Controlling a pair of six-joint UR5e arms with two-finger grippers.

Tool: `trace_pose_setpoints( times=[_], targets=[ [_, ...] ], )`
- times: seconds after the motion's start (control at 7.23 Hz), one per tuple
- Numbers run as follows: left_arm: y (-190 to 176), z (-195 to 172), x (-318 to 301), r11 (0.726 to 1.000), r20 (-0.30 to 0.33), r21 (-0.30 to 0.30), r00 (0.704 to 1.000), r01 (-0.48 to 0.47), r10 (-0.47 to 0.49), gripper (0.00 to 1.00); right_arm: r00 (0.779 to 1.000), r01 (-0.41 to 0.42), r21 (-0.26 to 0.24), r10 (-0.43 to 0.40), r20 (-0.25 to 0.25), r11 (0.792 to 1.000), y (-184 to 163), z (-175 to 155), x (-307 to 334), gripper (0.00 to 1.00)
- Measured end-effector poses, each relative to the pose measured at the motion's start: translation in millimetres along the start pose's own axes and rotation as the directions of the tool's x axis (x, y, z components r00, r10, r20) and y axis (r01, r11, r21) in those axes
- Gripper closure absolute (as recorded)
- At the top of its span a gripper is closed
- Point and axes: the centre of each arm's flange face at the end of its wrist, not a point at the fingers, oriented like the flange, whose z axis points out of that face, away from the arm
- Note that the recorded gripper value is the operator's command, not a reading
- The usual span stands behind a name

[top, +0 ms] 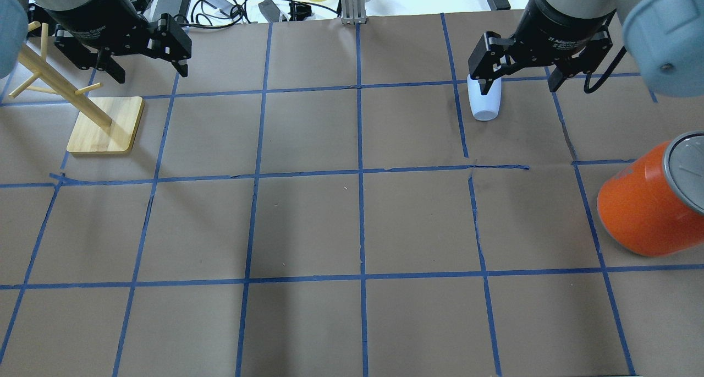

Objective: Flip cup
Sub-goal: 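Lower the right gripper over the upside-down white cup and close on it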

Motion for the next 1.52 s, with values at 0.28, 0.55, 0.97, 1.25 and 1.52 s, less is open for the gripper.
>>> trace_pose_setpoints(
  times=[0.28,0.55,0.97,1.25,1.52],
  targets=[
    [0.2,0.5,0.3,1.0,0.0,-0.001,1.0,-0.001,0.001,0.0,1.0,0.002,-0.001,-0.002,0.001,1.0,-1.2,3.1,-0.2,0.0],
    [0.2,0.9,0.4,1.0,0.0,-0.002,1.0,-0.001,0.001,0.0,1.0,0.011,0.001,-0.011,-0.001,1.0,-3.6,2.7,0.3,0.0],
    [0.2,0.9,0.1,1.0,0.0,-0.002,1.0,0.0,0.0,0.0,1.0,-0.023,0.025,0.023,-0.002,0.999,-21.1,10.9,18.0,0.0],
    [0.2,0.8,0.2,1.0,0.0,-0.002,1.0,0.0,0.0,0.0,0.996,-0.093,0.034,0.093,-0.007,0.995,-83.0,65.5,55.2,0.0],
    [0.3,0.7,0.3,1.0,0.0,-0.002,1.0,-0.001,0.001,0.0,0.993,-0.118,0.028,0.118,-0.006,0.993,-159.2,133.3,68.5,0.0]
  ],
)
